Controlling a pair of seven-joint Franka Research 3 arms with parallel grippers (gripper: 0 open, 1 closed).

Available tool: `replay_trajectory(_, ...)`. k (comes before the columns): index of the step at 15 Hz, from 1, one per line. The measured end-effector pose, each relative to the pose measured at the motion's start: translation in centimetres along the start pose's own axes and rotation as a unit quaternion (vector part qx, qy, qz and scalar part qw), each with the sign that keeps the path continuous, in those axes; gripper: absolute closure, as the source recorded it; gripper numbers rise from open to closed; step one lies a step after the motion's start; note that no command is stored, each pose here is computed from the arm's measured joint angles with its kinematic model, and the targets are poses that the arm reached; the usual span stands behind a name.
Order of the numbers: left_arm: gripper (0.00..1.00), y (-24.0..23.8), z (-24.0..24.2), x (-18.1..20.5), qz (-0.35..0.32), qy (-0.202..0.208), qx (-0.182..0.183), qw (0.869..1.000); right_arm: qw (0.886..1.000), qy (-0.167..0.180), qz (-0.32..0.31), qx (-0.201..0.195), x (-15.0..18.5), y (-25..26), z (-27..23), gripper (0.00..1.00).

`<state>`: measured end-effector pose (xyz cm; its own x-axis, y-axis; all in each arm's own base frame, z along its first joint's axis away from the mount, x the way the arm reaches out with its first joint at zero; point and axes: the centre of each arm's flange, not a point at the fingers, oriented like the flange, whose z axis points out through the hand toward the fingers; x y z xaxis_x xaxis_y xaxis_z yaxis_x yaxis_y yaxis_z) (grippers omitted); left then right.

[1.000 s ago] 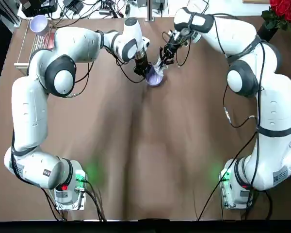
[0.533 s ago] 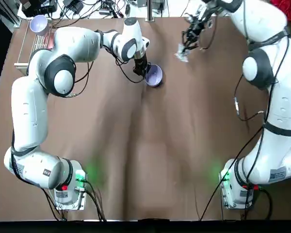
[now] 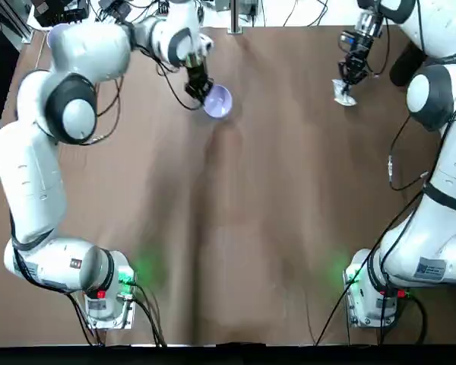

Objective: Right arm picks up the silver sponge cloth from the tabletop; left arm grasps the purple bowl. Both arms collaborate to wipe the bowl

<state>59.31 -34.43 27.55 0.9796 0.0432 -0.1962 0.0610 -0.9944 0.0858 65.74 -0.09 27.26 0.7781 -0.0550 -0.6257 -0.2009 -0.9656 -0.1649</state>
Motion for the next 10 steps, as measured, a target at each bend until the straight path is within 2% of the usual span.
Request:
replay_trajectory(3, 0.95, -7.5, -3.8, 2.5, 0.015, -0.014, 0.012, 1.0, 1.0, -0.009, -0.014, -0.026, 1.1, 5.6, 1.7, 0.98)
replay_trajectory(4, 0.95, -13.0, -5.2, 4.1, 0.025, -0.021, 0.011, 0.999, 0.999, -0.015, -0.027, -0.036, 2.2, 8.4, 4.0, 0.98)
replay_trajectory(6, 0.95, -18.5, -5.7, 5.4, 0.034, -0.023, 0.004, 0.999, 0.999, -0.017, -0.04, -0.033, 3.2, 10.4, 6.5, 0.94)
replay_trajectory(10, 0.95, -26.8, -5.8, 6.9, 0.05, -0.023, 0.002, 0.998, 0.998, -0.033, -0.051, -0.027, 4.4, 11.3, 9.8, 0.56)
